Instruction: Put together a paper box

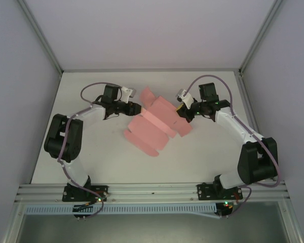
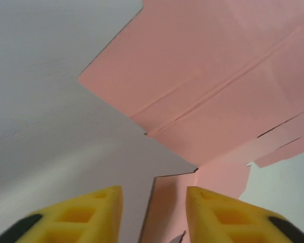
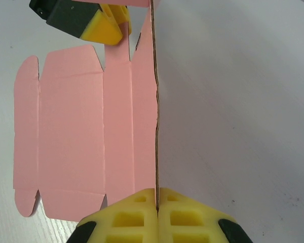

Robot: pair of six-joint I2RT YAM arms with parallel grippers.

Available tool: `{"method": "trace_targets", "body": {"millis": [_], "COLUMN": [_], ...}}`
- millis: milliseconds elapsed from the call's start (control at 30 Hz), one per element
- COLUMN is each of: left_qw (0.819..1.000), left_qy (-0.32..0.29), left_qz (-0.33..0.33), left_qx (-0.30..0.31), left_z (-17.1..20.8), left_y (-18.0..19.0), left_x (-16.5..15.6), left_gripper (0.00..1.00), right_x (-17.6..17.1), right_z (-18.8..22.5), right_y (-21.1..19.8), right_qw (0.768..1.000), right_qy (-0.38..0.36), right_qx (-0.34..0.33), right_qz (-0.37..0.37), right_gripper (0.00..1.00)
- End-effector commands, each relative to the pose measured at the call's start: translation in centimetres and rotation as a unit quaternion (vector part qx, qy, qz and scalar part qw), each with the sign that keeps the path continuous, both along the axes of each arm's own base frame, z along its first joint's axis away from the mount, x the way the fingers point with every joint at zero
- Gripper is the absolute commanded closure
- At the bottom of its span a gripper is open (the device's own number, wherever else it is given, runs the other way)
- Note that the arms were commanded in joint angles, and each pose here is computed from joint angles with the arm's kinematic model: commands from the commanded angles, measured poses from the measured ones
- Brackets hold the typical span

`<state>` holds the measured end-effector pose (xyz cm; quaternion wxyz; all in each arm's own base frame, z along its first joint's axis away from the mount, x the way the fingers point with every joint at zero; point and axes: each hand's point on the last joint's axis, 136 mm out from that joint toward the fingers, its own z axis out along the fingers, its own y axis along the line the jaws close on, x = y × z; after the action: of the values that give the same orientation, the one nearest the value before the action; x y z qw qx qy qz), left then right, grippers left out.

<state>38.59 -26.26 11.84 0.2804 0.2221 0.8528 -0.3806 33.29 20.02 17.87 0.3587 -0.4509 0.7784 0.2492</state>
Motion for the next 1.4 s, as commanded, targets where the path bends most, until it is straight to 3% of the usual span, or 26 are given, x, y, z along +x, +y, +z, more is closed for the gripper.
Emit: {"method": "trace_targets", "body": {"millis": [0, 33, 67, 200, 333, 500, 733, 900, 1033, 1200, 1333, 1367], "left_qw": [0.999, 0.999, 0.998, 0.989, 0.968, 0.937, 0.93, 0.898, 0.905, 0.899, 0.912, 0.914], "left_qy": [-0.037, -0.041, -0.049, -0.103, -0.163, -0.206, -0.237, -0.274, -0.265, -0.273, -0.259, -0.257], "left_qz": [-0.027, -0.027, -0.028, -0.011, -0.002, 0.061, 0.088, 0.122, 0.118, 0.149, 0.149, 0.149], "left_qx": [-0.008, 0.002, 0.014, 0.106, 0.19, 0.275, 0.268, 0.323, 0.313, 0.308, 0.283, 0.275], "left_z": [2.2, 2.2, 2.3, 2.6, 3.5, 5.2, 5.4, 4.5, 3.4, 2.6, 2.4, 2.8], "left_y": [-1.3, -1.4, -1.7, -2.8, -4.5, -5.4, -9.2, -10.3, -11.5, -11.5, -11.5, -11.2], "left_x": [-0.7, -0.9, -1.1, -1.4, -2.2, -2.3, -4.2, -4.4, -4.8, -4.6, -5.0, -5.1], "left_gripper": [0.84, 0.96, 1.0, 1.0, 1.0, 1.0, 1.0, 1.0, 1.0, 1.0, 1.0, 0.91], "right_x": [0.2, 0.3, 0.3, 0.2, 0.1, -0.1, 0.3, 0.2, 0.0, -0.1, 0.1, 0.2], "right_z": [0.4, 0.5, 0.4, 0.5, 0.6, 0.5, 0.6, 0.5, -0.1, -1.0, -1.6, -1.5], "right_y": [0.3, 0.3, 0.3, 0.2, 0.2, 0.4, 0.8, 1.1, 1.3, 1.3, 1.1, 0.9], "right_qw": [1.0, 1.0, 1.0, 1.0, 1.0, 1.0, 0.999, 0.999, 0.999, 0.999, 0.999, 0.998], "right_qy": [0.002, 0.002, 0.004, 0.004, 0.002, -0.001, -0.001, 0.0, 0.005, 0.009, 0.008, 0.007], "right_qx": [0.011, 0.01, 0.009, 0.004, -0.001, -0.007, -0.007, -0.011, -0.016, -0.028, -0.043, -0.048], "right_qz": [-0.005, -0.008, -0.009, -0.011, -0.015, -0.021, -0.041, -0.039, -0.036, -0.029, -0.031, -0.032], "right_gripper": [1.0, 1.0, 1.0, 1.0, 1.0, 1.0, 1.0, 1.0, 1.0, 1.0, 1.0, 1.0]}}
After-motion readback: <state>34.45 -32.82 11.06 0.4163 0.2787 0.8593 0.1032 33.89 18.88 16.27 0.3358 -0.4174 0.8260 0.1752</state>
